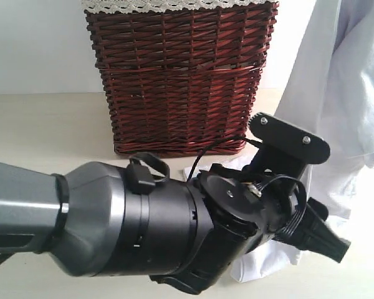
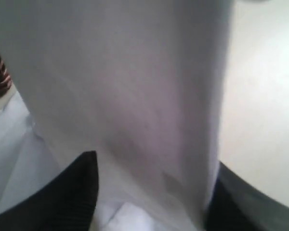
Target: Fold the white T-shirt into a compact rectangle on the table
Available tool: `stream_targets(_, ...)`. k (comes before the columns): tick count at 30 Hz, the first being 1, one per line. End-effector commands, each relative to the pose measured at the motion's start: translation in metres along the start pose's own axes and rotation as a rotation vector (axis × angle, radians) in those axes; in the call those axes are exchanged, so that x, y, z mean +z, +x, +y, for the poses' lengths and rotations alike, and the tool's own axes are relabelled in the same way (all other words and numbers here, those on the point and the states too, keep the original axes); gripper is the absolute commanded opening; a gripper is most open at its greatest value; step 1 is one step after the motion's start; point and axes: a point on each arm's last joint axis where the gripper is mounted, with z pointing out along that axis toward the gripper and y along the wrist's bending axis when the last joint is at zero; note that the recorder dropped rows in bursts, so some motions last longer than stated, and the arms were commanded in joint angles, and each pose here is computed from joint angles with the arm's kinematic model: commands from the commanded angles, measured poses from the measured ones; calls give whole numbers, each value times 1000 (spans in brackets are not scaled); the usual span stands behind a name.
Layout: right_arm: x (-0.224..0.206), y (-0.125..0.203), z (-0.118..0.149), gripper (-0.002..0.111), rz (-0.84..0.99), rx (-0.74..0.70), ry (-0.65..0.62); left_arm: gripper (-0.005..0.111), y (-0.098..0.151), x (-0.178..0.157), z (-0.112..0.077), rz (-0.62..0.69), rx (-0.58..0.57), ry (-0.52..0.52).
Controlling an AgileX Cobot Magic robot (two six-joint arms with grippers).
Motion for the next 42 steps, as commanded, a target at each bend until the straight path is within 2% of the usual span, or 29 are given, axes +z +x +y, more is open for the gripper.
stream_targets(1, -2, -1, -4, 0, -16, 14, 8, 34, 14, -7, 15, 49, 123, -141)
stream_targets(4, -2, -1, -4, 0, -16, 14, 8, 1, 10, -22, 31, 40, 211, -275)
stream_targets(9, -5, 1, -6, 0, -24, 21, 10, 0, -15, -64, 61, 17, 366, -548)
stream_targets(11, -6, 2, -7, 0, -26, 22, 11, 0, -25, -79, 73, 22, 416, -619)
stream_targets(15, -10, 3, -10, 0, -35, 15, 13, 0, -44, -115, 106, 42, 442, -793)
stream_targets(18, -10, 4, -10, 0, -33, 4, 2, 0, -51, -138, 134, 36, 375, -867)
stream_targets(21, -11, 8, -9, 0, -22, -4, -67, 0, -52, -166, 165, 16, 298, -912)
stream_targets(25, -10, 11, -8, 0, -14, -27, -138, 0, -52, -203, 200, -43, 198, -939)
stream_targets(27, -11, 11, -3, 0, -20, -59, -192, 0, -57, -222, 212, -108, 152, -929)
stream_targets(30, -10, 9, 7, 0, -32, -129, -284, 0, -67, -247, 220, -191, 105, -933)
stream_targets(33, 0, 5, 3, 0, -19, -155, -180, 0, -81, -268, 223, -284, 151, -979)
stream_targets(37, 13, -4, -15, 0, -5, -175, 106, 0, -104, -287, 225, -404, 315, -1070)
stream_targets(40, 7, -14, -27, 0, -60, -190, 197, 0, -125, -308, 224, -498, 381, -1146)
stream_targets(42, -4, -22, -38, 0, -135, -165, 226, 0, -137, -325, 223, -560, 361, -1165)
